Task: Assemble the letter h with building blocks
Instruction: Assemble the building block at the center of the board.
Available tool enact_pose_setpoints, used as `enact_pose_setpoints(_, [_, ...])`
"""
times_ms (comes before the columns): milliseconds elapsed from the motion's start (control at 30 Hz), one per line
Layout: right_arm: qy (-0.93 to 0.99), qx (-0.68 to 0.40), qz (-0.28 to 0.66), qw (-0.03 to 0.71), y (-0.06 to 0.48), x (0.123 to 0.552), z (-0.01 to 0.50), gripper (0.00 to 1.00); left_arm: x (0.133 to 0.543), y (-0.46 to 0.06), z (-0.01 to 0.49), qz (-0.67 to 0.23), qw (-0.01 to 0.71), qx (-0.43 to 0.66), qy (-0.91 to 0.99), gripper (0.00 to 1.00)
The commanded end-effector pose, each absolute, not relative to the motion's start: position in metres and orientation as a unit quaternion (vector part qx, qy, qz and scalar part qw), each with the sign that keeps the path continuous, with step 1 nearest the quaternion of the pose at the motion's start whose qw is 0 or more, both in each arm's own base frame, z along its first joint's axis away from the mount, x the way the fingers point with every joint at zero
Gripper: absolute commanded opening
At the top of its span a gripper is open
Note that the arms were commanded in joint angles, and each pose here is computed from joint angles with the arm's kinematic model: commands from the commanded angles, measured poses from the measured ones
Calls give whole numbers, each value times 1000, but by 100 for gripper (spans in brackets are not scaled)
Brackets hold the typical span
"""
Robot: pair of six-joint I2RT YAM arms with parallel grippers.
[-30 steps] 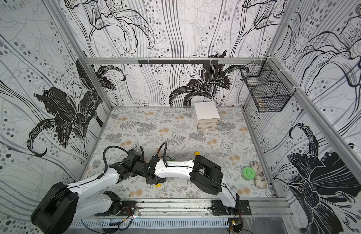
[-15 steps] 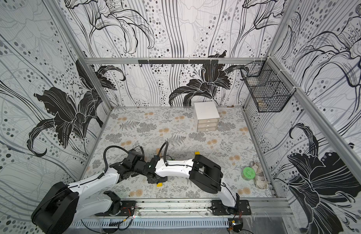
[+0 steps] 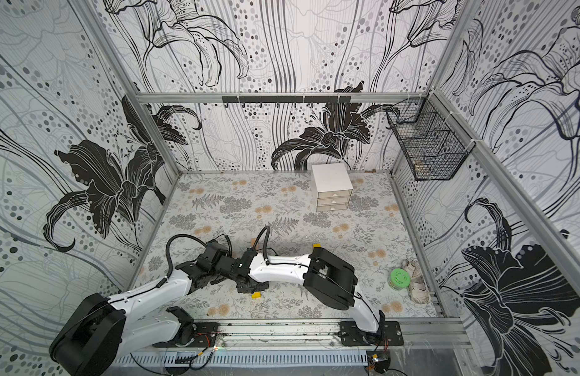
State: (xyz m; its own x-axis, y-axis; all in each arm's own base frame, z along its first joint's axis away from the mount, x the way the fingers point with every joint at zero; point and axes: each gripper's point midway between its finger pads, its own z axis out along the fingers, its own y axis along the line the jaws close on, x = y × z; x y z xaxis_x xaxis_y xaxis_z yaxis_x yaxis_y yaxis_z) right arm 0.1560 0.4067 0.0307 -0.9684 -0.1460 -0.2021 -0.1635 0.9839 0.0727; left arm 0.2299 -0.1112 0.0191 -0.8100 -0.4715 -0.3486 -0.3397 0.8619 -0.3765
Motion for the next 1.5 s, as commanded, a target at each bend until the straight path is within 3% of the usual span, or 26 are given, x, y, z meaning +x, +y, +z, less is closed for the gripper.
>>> enact_pose_setpoints(0, [992, -81, 25, 96, 402, 163, 18, 34, 238, -112, 31, -155, 239, -210, 935, 13])
enact_pose_setpoints(700, [993, -67, 20, 97, 394, 171, 13, 34, 241, -115, 34, -156, 236, -207, 937, 13])
enact_pose_setpoints(1067, [992, -65, 35, 106, 392, 171, 26, 46, 239, -113, 32, -153, 236, -204, 938, 13])
enact_pose_setpoints(1467, [991, -72, 33, 108, 399, 173, 25, 35, 237, -112, 32, -153, 238, -205, 937, 13])
